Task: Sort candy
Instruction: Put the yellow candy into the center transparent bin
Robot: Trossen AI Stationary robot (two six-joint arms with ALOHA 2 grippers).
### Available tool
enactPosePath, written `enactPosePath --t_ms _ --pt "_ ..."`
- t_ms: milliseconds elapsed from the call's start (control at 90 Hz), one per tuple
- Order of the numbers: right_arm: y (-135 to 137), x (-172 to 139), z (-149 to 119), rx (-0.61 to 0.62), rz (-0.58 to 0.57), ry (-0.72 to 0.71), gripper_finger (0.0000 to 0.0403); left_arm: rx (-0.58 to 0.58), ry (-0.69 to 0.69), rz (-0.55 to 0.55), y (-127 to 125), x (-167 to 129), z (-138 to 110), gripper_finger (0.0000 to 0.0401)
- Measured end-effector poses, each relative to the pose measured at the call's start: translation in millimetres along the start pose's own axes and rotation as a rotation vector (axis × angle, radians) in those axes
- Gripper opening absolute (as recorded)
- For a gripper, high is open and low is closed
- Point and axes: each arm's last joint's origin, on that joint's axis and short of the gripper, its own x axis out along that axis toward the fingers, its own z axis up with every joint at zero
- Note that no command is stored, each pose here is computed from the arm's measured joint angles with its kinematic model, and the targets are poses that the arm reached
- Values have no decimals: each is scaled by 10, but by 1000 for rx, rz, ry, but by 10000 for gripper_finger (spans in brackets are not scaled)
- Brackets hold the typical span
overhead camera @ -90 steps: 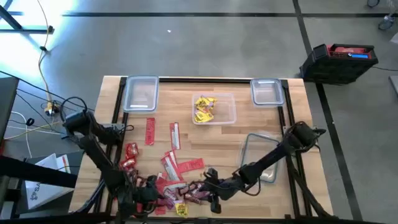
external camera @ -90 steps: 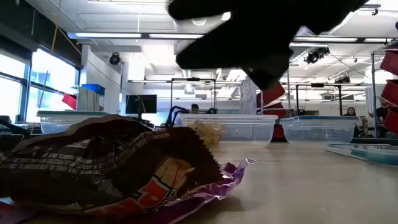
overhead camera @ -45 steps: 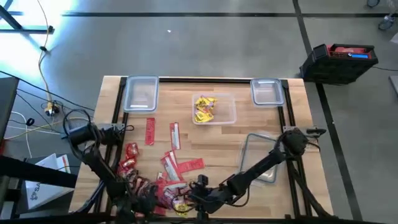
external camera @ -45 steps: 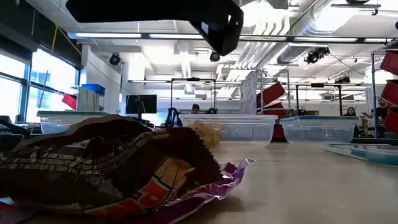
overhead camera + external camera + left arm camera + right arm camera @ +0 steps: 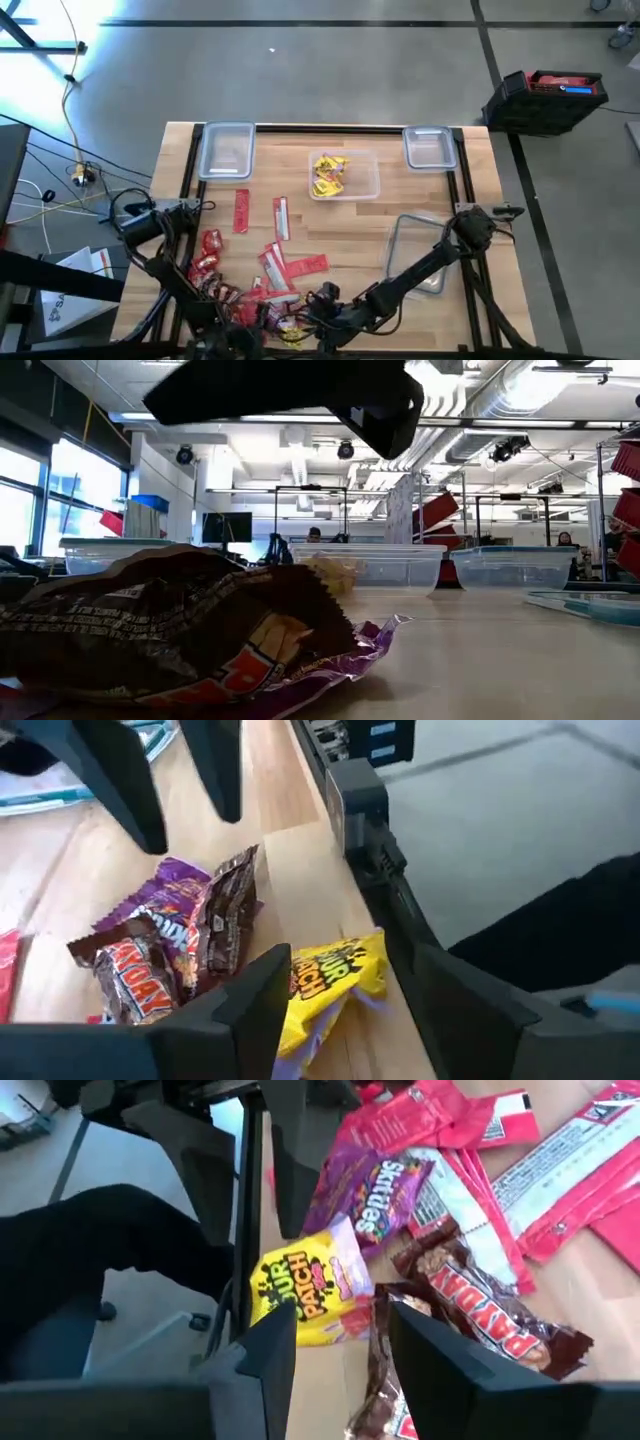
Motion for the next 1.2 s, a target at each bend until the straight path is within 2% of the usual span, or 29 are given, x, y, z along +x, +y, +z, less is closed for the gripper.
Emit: enactPosePath --t_ms 333,511,700,844,1200 --pt "-8 3 6 -6 -2 -1 130 83 105 -24 198 159 -24 202" --pt "-8 3 5 -7 -2 0 130 70 149 -29 275 210 -40 202" --pt "-10 3 5 -20 -3 1 130 0 176 -32 326 254 -51 193" --pt "-9 3 2 -27 -3 2 130 -52 201 -23 342 311 -110 154" --pt "-9 3 2 -38 -3 2 130 -116 185 44 358 333 -135 15"
